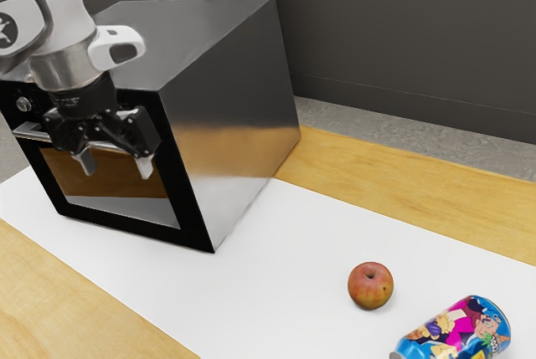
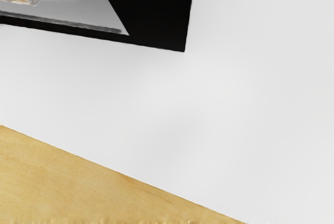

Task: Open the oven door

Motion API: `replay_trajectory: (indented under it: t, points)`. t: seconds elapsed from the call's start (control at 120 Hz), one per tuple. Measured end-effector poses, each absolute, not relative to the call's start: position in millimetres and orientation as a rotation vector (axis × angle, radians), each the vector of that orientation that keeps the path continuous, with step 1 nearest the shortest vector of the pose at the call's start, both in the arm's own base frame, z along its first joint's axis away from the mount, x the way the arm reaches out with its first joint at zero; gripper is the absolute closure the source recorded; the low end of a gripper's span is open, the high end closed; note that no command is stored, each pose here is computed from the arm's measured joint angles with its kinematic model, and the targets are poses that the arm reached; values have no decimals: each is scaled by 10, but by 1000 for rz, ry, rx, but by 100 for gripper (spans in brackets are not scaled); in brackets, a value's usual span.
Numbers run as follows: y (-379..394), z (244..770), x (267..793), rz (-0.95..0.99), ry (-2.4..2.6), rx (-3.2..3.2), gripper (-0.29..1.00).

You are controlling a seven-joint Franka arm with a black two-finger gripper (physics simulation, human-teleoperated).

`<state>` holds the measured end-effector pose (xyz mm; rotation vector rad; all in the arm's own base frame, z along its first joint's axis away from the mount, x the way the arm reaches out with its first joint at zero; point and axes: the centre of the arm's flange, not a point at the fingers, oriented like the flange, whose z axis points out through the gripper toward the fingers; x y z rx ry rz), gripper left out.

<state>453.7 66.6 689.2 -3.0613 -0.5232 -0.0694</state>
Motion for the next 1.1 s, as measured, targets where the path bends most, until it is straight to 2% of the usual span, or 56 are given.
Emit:
replay_trajectory:
  t: [0.133,0.192,0.267,0.358,0.5,0.667,0.8,0.95,1.1]
  points:
    - [720,6873,4384,-25,-746,-3007,0]
    - [813,6838,4000,-41,-880,-2961,0]
    - [1493,6756,3280,-135,-1293,-2790,0]
    - [1970,6792,2949,-342,-1707,-2684,0]
    - [2286,6752,3059,-662,-2123,-2558,0]
    - [2449,6743,3326,-909,-2422,-2340,0]
    - [2488,6719,3379,-998,-2564,-2227,0]
    - [2232,6375,3574,-965,-2605,-2252,0]
    - [2344,6373,3532,-1049,-2656,-2139,0]
